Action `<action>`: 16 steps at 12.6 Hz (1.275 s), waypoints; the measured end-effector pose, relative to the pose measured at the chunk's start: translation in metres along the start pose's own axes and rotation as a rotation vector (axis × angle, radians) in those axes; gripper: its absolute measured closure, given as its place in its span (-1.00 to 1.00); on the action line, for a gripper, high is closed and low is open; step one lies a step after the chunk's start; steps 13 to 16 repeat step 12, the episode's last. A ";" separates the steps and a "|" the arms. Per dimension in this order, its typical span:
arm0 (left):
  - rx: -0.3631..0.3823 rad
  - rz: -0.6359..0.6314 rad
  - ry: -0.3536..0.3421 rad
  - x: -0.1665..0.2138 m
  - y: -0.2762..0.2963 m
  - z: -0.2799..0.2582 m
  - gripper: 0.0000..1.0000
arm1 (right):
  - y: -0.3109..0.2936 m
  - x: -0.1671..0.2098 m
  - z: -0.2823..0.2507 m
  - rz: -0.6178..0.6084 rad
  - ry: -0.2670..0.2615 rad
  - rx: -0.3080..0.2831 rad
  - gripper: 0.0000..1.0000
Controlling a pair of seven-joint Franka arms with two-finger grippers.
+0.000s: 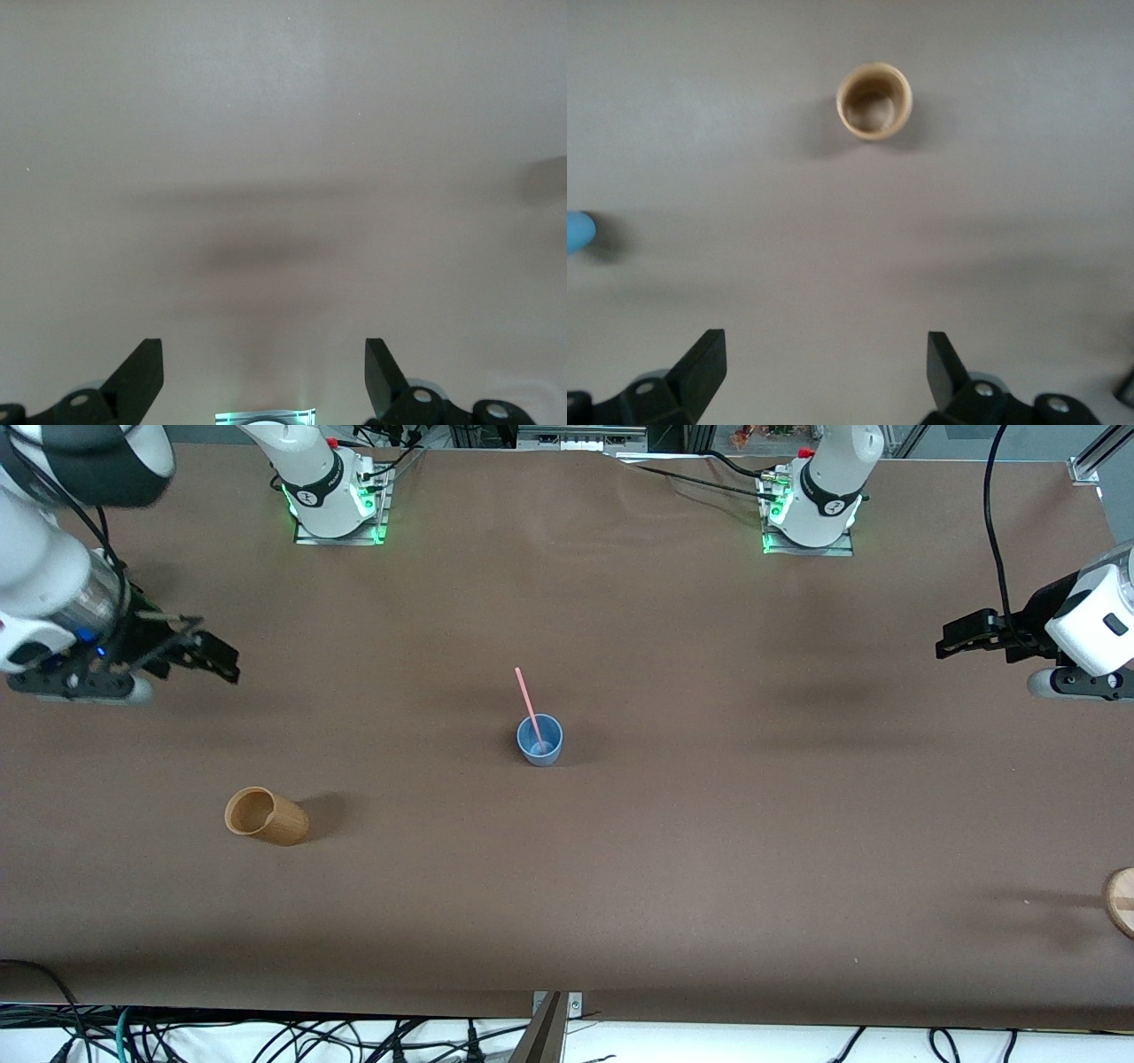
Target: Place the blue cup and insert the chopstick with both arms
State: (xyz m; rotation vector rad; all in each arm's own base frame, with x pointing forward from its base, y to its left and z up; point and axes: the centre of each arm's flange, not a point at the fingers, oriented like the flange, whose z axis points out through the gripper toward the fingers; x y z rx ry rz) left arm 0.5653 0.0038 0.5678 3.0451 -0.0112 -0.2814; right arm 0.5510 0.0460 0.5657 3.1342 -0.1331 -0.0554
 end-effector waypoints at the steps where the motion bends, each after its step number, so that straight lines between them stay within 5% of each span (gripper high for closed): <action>1: 0.000 0.000 0.000 0.000 0.000 0.000 -1.00 | 0.013 -0.005 -0.012 0.015 0.003 0.001 -1.00; 16: 0.000 0.000 0.000 0.000 0.000 0.000 -1.00 | 0.020 0.001 -0.011 0.018 -0.004 0.001 -1.00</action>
